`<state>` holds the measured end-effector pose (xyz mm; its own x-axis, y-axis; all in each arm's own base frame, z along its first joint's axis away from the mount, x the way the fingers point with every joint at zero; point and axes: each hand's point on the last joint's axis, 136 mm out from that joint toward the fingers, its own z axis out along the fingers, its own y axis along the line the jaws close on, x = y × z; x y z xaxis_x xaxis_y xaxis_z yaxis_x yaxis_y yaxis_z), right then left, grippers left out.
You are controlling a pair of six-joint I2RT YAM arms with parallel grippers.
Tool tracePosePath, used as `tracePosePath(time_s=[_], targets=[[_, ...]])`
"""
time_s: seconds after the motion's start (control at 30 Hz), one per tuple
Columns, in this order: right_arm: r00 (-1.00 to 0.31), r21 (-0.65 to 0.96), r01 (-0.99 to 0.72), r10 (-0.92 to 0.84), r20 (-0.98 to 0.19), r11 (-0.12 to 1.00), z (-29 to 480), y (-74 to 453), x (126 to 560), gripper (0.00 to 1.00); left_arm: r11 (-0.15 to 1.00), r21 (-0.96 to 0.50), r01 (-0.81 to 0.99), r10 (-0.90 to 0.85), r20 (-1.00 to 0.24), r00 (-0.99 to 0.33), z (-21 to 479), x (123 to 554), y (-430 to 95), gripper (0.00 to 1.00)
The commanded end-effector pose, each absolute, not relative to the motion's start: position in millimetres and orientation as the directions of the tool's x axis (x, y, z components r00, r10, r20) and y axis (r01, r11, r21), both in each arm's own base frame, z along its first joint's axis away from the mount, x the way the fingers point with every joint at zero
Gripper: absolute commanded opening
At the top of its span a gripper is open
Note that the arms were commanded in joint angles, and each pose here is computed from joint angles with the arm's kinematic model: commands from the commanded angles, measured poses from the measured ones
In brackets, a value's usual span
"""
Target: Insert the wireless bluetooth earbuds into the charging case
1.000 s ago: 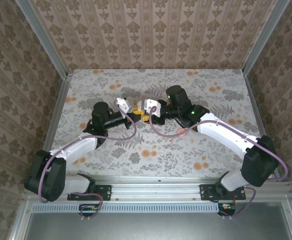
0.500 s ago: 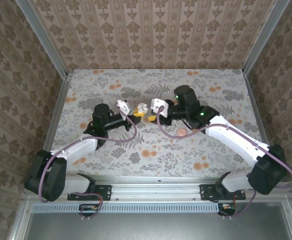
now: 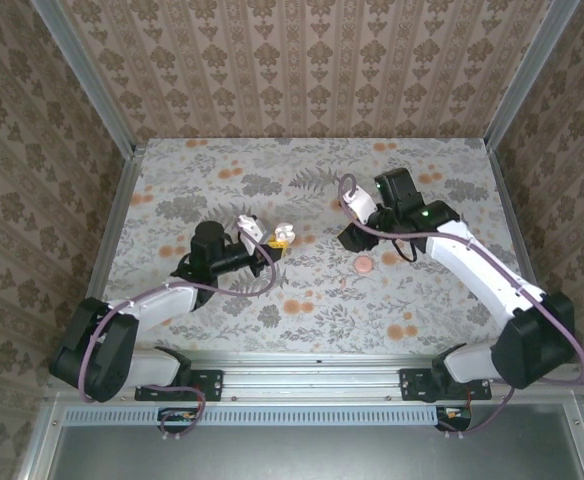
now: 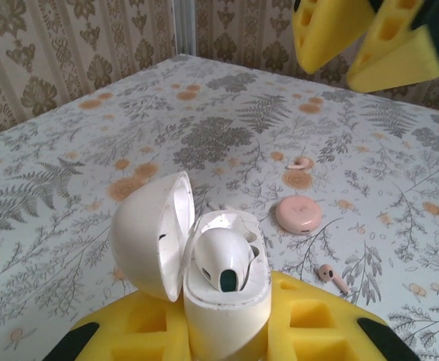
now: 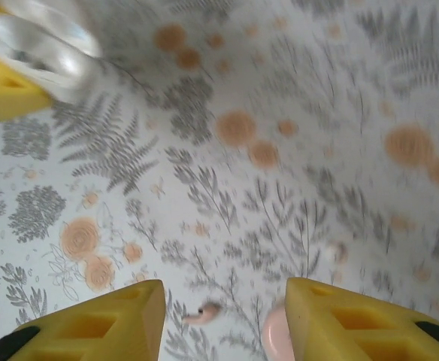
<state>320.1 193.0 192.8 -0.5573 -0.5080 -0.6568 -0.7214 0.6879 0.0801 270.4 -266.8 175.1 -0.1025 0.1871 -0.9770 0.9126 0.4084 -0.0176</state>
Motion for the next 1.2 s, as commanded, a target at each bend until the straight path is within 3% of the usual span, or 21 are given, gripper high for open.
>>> tracePosePath(time_s=[0.0,0.27,0.53,1.17], targets=[[-0.768,0.21,-0.545,-0.382,-0.515,0.812,176.6,175.3,321.5,0.46,0.44,-0.016,0.898,0.184,-0.977,-0.108,171.5,271.5,-263.4,0.1],[-0.952,0.332,-0.2,-0.102,-0.288,0.922,138.8,161.1,360.2,0.46,0.479,-0.03,0.878,0.172,-0.977,-0.127,168.6,271.1,-256.8,0.11],[-0.978,0.219,0.096,0.133,-0.162,0.971,98.0,138.0,396.5,0.43,0.494,-0.008,0.869,0.196,-0.973,-0.121,166.5,270.4,-252.1,0.1],[-0.981,0.21,0.184,0.194,-0.027,0.96,32.1,152.0,430.0,0.36,0.488,-0.025,0.873,0.2,-0.97,-0.14,160.2,274.8,-255.4,0.1]])
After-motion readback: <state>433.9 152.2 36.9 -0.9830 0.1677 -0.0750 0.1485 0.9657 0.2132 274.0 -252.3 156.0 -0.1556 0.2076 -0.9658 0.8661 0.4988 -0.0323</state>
